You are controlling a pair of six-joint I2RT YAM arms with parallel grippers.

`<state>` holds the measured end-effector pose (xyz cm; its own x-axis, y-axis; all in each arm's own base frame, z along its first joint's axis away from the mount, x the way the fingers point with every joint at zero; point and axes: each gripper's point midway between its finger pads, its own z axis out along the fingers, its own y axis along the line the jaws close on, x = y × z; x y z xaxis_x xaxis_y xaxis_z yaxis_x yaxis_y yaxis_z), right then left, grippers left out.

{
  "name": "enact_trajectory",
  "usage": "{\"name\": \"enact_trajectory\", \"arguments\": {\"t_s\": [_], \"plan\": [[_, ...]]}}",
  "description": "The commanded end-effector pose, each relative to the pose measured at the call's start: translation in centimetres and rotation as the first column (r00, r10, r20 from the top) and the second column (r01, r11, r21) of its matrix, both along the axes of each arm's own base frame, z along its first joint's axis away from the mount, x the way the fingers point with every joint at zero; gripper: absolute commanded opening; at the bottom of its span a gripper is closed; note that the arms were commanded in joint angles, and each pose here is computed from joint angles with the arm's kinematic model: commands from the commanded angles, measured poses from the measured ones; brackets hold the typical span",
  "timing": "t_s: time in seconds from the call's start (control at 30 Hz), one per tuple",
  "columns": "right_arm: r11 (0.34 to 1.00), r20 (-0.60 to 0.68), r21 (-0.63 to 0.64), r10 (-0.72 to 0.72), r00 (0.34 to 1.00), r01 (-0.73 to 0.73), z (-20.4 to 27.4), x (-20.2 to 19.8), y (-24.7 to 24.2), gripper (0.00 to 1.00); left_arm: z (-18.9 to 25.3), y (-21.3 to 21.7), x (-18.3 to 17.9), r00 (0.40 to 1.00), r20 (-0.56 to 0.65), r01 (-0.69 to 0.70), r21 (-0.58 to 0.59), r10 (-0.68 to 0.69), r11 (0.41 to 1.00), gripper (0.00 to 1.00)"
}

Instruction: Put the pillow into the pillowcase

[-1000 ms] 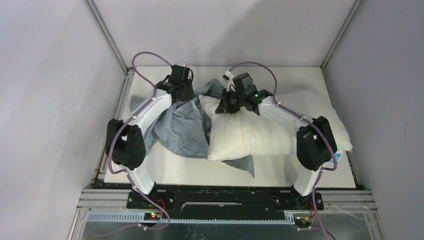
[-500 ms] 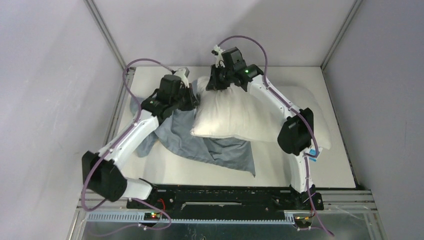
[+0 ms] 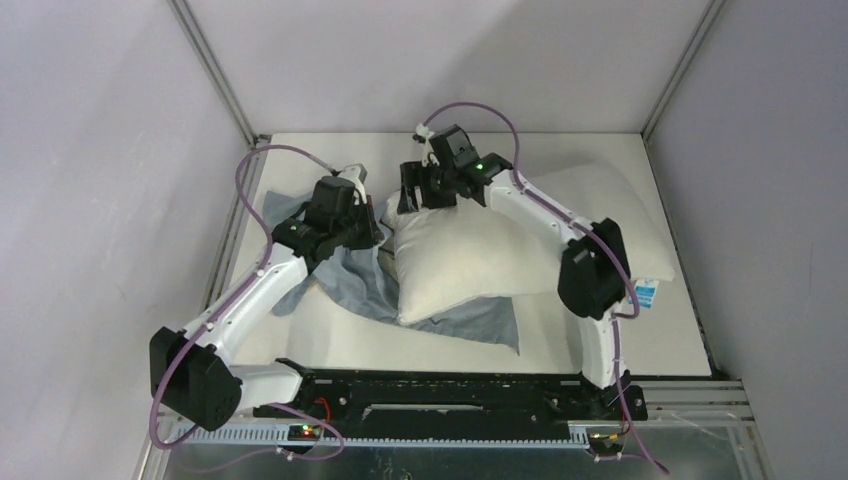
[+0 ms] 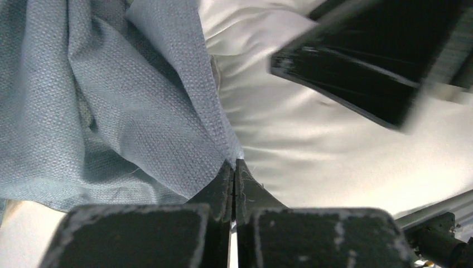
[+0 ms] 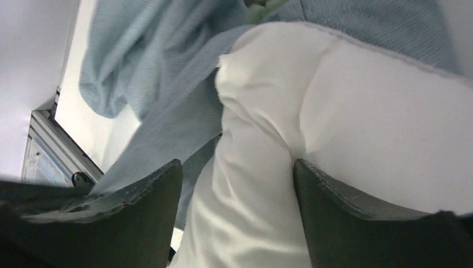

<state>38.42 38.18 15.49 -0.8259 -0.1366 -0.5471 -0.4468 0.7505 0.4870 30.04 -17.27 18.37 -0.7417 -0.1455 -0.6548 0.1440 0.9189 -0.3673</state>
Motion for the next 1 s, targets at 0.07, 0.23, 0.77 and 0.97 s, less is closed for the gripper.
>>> {"name": "enact_trajectory", "arguments": {"t_s": [0.07, 0.23, 0.77, 0.97], "plan": [[0.996, 0.321, -0.073, -0.019, 0.947, 0.045, 10.9, -2.6, -3.5, 0.79, -0.4, 1.7, 0.6, 0.994, -0.002, -0.112, 0.015, 0.112, 0.994, 0.00], [0.970, 0.372, -0.243, 0.066, 0.926, 0.029, 7.2, -7.3, -4.6, 0.83, 0.2, 1.6, 0.5, 0.994, 0.005, -0.110, -0.011, 0.110, 0.994, 0.00], [0.810, 0.358, -0.586, 0.255, 0.898, 0.004, -5.0, -13.6, -3.8, 0.73, 0.1, 1.1, -0.2, 0.997, -0.020, -0.073, -0.035, 0.073, 0.997, 0.00], [0.890, 0.405, -0.455, 0.171, 0.898, 0.036, 1.5, -9.7, -2.8, 0.00, -0.4, 1.0, -1.5, 0.998, -0.041, -0.041, -0.040, 0.039, 0.998, 0.00]]}}
